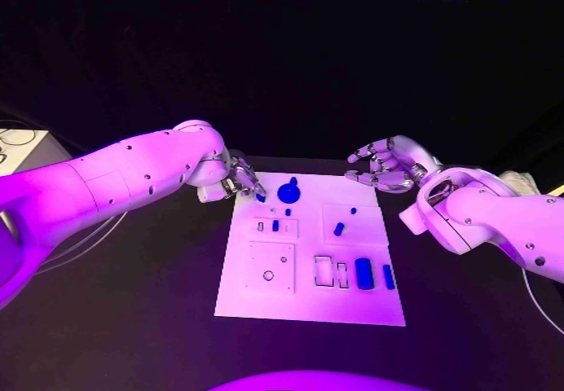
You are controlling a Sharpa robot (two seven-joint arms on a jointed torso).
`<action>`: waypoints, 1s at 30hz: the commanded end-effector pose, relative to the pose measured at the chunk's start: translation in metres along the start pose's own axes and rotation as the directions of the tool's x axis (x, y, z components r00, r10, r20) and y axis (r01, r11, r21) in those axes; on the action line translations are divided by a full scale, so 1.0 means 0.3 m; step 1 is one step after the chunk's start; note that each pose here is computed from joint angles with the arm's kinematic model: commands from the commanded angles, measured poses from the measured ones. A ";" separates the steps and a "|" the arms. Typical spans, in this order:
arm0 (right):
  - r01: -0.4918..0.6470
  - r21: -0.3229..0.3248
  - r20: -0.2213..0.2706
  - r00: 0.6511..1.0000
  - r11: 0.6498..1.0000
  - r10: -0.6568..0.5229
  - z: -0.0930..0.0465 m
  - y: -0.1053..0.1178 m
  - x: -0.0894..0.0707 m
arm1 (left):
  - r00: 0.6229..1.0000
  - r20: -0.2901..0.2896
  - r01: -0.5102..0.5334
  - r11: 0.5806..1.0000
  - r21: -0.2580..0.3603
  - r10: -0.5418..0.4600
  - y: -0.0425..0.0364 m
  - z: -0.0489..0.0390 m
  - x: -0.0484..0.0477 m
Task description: Assemble the parts on the task board
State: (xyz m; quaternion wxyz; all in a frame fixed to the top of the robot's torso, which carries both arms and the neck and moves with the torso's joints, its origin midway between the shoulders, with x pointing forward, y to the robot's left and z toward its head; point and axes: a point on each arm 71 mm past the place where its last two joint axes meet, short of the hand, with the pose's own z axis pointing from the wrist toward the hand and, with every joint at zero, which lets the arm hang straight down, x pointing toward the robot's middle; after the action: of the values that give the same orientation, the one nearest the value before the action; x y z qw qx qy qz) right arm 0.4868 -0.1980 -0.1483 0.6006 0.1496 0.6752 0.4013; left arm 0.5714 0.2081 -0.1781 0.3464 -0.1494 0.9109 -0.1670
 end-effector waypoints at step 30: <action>-0.205 -0.016 0.146 0.968 0.979 0.205 0.020 -0.037 -0.056 | 0.994 0.057 -0.092 0.995 0.030 0.091 -0.008 -0.077 0.164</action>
State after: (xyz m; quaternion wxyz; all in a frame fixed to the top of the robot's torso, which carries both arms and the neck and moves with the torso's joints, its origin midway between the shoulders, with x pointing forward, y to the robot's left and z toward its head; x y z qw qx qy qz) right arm 0.4987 -0.2138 -0.1457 0.6122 0.2264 0.6262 0.4263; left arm 0.5216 0.1914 -0.1886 0.3744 -0.1112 0.9040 -0.1738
